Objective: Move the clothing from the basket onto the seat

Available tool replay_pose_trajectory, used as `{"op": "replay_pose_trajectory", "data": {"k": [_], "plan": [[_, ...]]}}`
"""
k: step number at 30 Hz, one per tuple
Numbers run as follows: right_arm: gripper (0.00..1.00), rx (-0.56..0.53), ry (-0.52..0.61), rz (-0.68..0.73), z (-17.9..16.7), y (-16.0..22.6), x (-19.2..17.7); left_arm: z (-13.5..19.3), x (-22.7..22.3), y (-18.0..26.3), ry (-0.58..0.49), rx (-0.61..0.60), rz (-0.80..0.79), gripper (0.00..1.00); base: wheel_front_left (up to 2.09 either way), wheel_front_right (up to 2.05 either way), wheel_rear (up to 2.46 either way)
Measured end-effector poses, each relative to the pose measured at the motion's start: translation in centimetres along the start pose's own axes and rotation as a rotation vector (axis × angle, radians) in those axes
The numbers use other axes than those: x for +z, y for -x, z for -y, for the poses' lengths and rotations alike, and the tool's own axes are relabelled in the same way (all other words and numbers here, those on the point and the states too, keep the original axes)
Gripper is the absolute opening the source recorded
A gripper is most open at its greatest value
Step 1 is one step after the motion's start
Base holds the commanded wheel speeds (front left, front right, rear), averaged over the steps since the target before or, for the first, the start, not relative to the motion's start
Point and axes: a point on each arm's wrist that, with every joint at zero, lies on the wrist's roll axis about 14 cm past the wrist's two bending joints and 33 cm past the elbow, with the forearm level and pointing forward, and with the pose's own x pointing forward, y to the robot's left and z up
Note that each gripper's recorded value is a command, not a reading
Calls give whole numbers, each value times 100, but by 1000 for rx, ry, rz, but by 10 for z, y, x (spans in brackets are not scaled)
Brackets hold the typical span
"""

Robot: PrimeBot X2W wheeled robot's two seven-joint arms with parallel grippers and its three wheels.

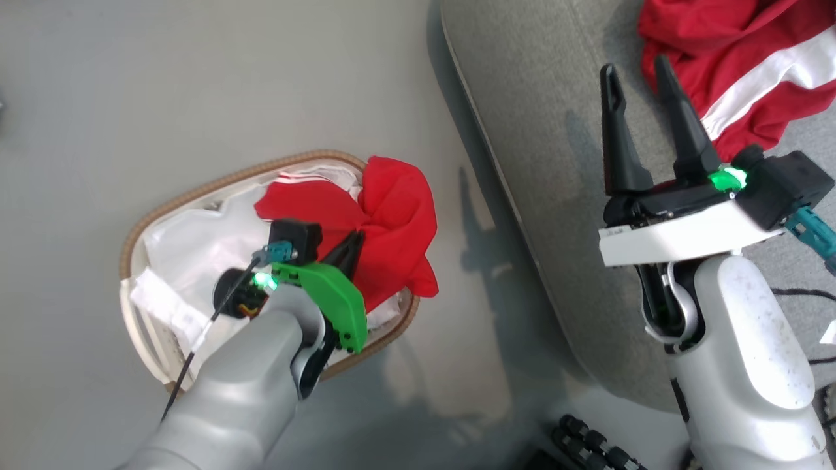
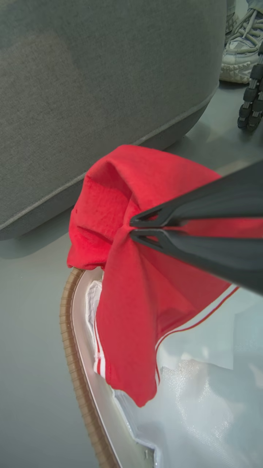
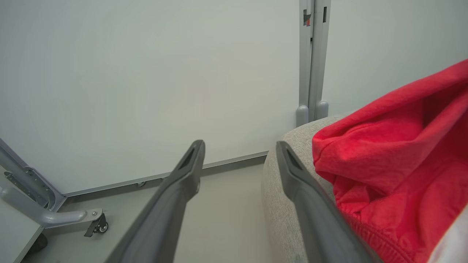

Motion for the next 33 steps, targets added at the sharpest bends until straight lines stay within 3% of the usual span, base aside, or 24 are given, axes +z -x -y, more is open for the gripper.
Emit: {"op": "replay_pose_trajectory", "data": {"k": [15, 33], "plan": [[100, 44, 18, -45, -28, 53, 8, 30, 67, 80, -17, 74, 304, 0, 0, 0, 0], [100, 149, -37, -63, -73, 105, 13, 91, 159, 193, -169, 84, 749, 0, 0, 0, 0]]}}
